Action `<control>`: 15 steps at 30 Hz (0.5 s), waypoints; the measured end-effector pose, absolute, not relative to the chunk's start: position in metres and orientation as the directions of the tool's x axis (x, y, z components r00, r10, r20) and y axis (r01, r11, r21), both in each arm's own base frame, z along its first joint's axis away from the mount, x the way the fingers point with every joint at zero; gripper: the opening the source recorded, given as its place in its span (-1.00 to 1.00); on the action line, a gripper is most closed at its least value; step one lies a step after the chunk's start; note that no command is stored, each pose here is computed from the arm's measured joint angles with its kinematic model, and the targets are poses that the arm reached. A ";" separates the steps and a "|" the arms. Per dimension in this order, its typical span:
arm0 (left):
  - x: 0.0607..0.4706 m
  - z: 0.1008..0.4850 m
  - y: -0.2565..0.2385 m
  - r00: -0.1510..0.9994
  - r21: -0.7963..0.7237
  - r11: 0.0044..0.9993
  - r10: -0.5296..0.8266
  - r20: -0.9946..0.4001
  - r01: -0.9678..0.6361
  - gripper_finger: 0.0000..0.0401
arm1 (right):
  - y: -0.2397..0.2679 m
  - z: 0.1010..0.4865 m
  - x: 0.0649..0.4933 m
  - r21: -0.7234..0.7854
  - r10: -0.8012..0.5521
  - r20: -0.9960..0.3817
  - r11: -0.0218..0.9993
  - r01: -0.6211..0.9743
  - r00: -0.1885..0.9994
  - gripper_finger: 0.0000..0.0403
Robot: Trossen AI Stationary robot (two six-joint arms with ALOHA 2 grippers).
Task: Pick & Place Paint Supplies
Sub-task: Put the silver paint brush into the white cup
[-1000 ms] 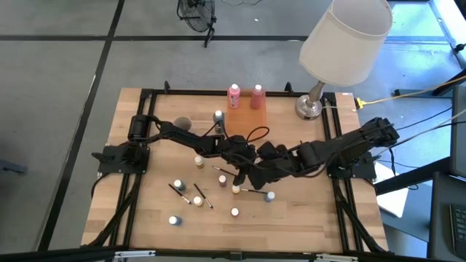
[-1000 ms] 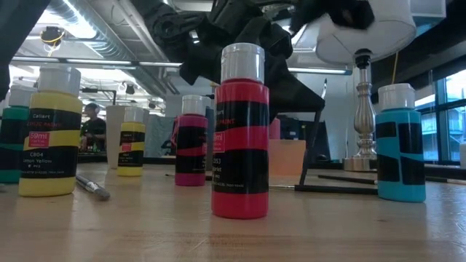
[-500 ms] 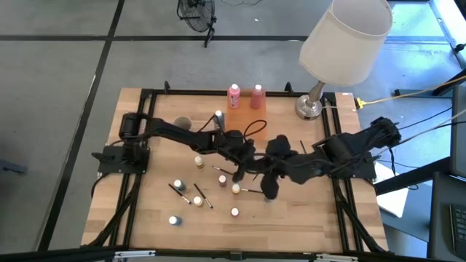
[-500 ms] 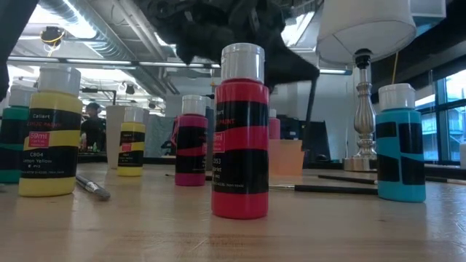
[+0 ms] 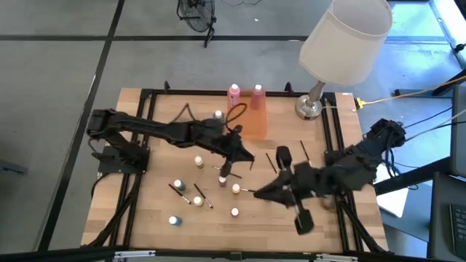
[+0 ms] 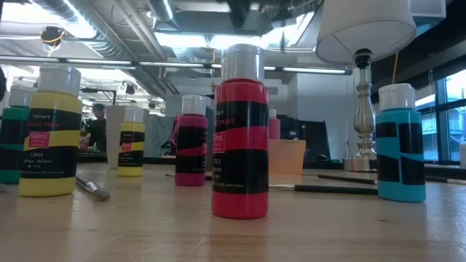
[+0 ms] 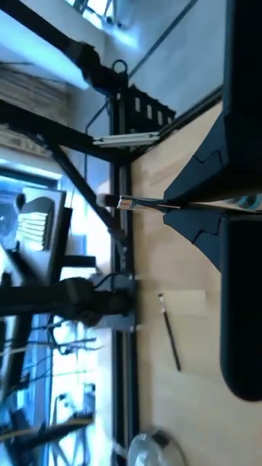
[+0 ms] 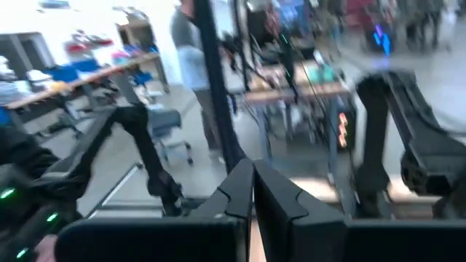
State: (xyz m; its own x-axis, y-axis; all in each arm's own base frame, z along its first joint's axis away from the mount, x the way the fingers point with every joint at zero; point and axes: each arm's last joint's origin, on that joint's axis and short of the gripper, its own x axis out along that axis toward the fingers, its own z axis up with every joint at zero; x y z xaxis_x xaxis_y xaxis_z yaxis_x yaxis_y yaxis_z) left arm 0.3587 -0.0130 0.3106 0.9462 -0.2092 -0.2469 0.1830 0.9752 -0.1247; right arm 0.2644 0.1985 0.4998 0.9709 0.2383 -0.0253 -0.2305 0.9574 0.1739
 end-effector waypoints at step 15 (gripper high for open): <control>0.250 0.394 -0.028 0.972 -0.030 0.986 0.159 -0.175 -0.167 -0.99 | 0.228 0.492 0.247 0.030 0.356 -0.071 0.934 -0.355 0.932 -0.91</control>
State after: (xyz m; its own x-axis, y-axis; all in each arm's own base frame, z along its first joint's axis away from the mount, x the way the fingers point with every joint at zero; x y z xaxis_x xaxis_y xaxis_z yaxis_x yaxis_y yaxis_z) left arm 0.2498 -0.0283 0.3942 0.9716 0.1591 -0.1751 -0.1668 0.9856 -0.0296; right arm 0.2468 0.2283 0.4919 0.9318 0.3561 -0.0705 -0.3549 0.9344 0.0297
